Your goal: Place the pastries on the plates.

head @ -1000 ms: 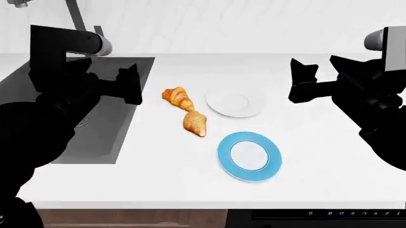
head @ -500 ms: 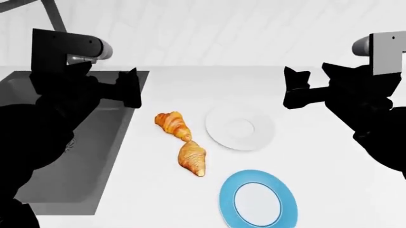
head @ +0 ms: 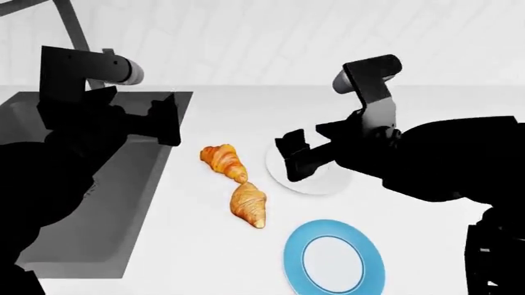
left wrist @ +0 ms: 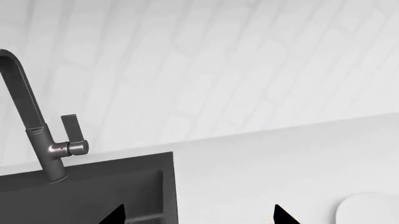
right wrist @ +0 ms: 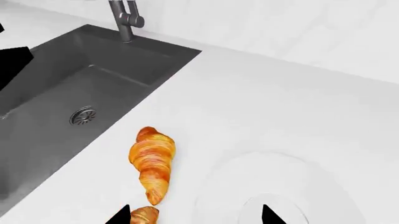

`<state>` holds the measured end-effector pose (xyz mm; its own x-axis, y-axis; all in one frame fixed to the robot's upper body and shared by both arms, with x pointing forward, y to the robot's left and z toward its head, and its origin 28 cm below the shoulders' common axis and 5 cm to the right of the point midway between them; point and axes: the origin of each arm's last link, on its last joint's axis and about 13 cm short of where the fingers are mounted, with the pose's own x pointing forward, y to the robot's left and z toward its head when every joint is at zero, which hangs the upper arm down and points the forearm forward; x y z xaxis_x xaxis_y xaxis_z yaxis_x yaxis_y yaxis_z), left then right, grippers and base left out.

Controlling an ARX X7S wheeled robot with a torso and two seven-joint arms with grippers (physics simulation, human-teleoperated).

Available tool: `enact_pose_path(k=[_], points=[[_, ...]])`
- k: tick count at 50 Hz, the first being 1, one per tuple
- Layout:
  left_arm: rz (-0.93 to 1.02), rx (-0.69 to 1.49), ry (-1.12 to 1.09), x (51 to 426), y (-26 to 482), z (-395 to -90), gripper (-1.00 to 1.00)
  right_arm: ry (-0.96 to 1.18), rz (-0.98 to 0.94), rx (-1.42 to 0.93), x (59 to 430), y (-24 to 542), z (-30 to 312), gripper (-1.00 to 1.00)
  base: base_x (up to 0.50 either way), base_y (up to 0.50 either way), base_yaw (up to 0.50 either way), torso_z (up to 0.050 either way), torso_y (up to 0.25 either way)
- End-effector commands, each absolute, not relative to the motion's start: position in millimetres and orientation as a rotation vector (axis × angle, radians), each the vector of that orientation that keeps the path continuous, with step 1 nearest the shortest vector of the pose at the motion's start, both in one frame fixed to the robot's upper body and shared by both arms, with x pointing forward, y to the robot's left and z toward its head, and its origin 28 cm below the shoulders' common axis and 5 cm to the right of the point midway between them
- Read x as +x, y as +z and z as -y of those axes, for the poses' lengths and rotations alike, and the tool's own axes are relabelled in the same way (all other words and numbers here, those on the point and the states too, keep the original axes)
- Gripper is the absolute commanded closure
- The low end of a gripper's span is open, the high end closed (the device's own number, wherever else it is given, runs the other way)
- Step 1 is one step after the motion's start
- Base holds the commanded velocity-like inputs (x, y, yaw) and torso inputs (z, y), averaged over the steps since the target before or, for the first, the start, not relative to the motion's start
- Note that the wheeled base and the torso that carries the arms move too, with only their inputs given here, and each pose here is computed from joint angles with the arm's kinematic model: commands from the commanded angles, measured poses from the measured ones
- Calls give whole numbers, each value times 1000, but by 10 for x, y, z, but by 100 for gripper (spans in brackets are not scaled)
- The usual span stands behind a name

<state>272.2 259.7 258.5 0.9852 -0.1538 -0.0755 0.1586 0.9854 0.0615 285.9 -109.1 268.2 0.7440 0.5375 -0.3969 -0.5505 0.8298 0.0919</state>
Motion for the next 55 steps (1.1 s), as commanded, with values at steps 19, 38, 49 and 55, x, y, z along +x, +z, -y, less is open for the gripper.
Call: enact_pose_path(k=[19,38,49,55], points=[[-67,54,-173,2627,2466,-2597,-100,802,-650,-180,2958,2431,584,-100,0,0,0,0,0],[-86,53,-165,2581,2368,-2635,-100,815,-743,-175,3135,1962,373,-100,0,0,0,0,0],[-86,50,-168,2577,2379,-2666,-100,804,-765,-177,3112,1901,376,-100,0,0,0,0,0],[-89,52,-166,2593,2368,-2644,-100,809,-743,-156,3082,1981,361,100,0,0,0,0,0]])
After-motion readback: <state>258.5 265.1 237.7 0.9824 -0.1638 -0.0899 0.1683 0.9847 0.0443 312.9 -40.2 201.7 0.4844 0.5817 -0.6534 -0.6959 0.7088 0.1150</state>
